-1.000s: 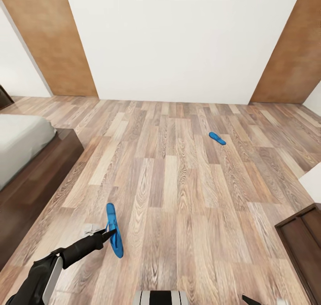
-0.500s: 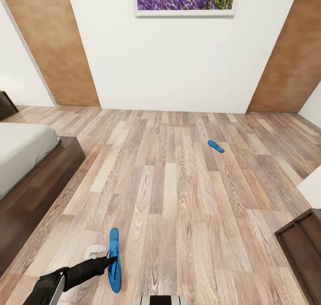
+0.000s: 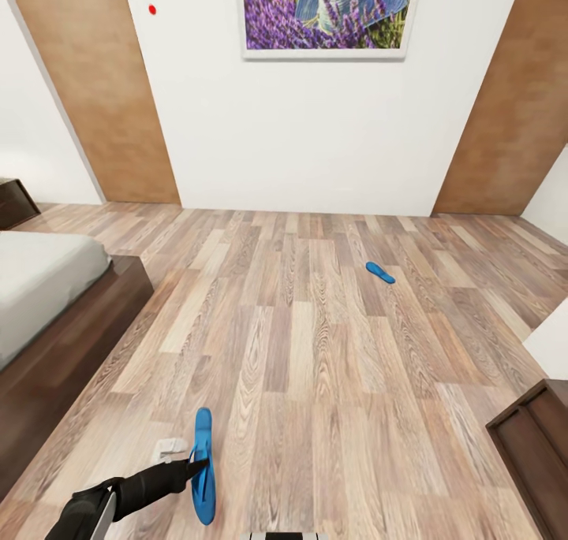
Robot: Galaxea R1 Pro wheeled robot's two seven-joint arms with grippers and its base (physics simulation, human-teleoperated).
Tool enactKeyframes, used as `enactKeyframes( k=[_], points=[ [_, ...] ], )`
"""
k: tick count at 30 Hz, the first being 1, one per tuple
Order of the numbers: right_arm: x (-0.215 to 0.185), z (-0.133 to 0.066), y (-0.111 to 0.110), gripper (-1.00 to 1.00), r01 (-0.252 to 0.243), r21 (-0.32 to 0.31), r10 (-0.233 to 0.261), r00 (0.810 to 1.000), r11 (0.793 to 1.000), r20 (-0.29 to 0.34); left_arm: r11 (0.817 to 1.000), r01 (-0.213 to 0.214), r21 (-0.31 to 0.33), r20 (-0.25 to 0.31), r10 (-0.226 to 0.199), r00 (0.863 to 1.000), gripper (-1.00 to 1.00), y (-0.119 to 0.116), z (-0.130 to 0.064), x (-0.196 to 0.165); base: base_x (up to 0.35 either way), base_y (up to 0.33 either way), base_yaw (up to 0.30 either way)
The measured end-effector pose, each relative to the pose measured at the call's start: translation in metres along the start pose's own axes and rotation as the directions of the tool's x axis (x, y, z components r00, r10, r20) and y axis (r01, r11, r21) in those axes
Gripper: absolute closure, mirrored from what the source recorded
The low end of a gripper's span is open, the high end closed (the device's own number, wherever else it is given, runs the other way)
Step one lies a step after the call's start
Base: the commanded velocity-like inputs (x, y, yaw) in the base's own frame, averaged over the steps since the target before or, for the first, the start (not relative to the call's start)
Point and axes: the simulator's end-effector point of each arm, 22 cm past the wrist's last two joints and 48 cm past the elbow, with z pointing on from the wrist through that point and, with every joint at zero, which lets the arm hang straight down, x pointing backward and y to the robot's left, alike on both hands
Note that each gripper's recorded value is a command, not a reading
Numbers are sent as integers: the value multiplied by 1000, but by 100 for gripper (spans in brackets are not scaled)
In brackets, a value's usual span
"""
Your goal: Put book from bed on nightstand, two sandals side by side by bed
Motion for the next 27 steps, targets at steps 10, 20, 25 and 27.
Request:
enactKeyframes(
  k=[10, 20, 25, 27],
  points=[
    [-7, -3, 8, -100, 14, -17, -13, 1000, 1000, 22, 1000, -24, 11, 32, 24, 999, 100, -11, -7, -16, 0, 0, 0],
    [-16, -6, 18, -100, 35, -36, -34, 998, 999, 47, 999, -49, 20, 64, 48, 997, 100, -21, -15, -31, 0, 0, 0],
    [-21, -7, 24, -100, 47, -47, -45, 997, 998, 61, 998, -61, 24, 79, 59, 995, 100, -27, -19, -38, 0, 0, 0],
    [-23, -8, 26, -100, 52, -51, -49, 997, 997, 66, 998, -65, 25, 85, 63, 994, 100, -29, -21, -41, 0, 0, 0]
  ],
)
